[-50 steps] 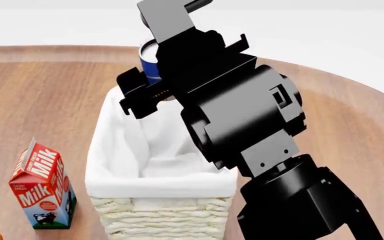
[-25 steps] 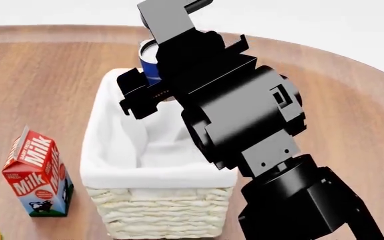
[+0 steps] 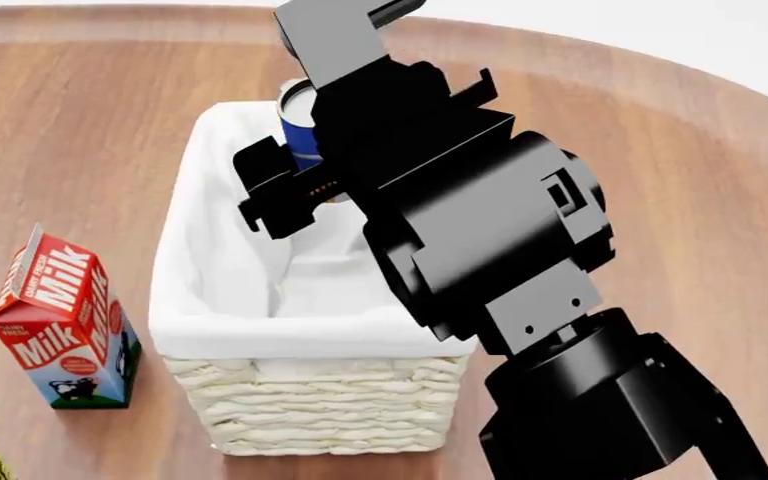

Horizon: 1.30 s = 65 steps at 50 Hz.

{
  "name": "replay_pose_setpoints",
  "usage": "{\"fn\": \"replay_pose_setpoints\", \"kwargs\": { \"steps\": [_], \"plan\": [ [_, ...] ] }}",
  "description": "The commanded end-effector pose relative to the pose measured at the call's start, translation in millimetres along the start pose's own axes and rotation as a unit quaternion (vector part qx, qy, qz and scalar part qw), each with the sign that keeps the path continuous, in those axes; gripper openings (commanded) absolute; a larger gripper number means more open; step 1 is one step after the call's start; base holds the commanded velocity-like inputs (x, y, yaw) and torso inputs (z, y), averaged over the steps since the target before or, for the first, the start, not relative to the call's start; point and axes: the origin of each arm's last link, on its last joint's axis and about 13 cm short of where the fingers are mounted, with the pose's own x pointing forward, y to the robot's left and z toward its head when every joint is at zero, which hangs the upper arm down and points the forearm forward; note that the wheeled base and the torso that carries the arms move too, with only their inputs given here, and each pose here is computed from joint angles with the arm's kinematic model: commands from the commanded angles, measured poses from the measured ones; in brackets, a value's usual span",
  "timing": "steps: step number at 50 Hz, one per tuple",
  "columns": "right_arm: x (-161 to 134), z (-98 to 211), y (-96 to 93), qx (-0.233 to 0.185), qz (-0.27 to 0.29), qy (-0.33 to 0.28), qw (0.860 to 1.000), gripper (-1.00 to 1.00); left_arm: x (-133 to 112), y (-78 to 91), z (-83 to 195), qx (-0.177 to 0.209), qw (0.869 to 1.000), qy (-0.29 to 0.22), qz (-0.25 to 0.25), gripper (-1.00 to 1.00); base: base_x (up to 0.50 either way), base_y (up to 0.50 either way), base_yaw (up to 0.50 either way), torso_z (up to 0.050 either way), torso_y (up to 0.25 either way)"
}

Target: Pick up the alphabet soup, and put it in the basket.

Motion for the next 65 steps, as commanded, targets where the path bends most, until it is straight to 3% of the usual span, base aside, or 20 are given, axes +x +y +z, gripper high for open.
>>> {"fn": "replay_pose_setpoints", "kwargs": {
  "steps": [1, 65],
  "plan": [
    [-1.4, 4.4, -1.8, -0.007, -0.006, -0.01, 1.0, -1.0, -0.1, -0.3, 0.3, 0.004, 1.0, -0.002, 0.0, 1.0, 0.0, 0.0, 0.0, 0.003, -0.098],
    [-2.5, 7.1, 3.1, -0.012, 0.005, -0.017, 1.0, -1.0, 0.8, 0.2, 0.4, -0.001, 1.0, -0.006, 0.004, 1.0, 0.0, 0.0, 0.0, 0.003, -0.077]
  ]
}}
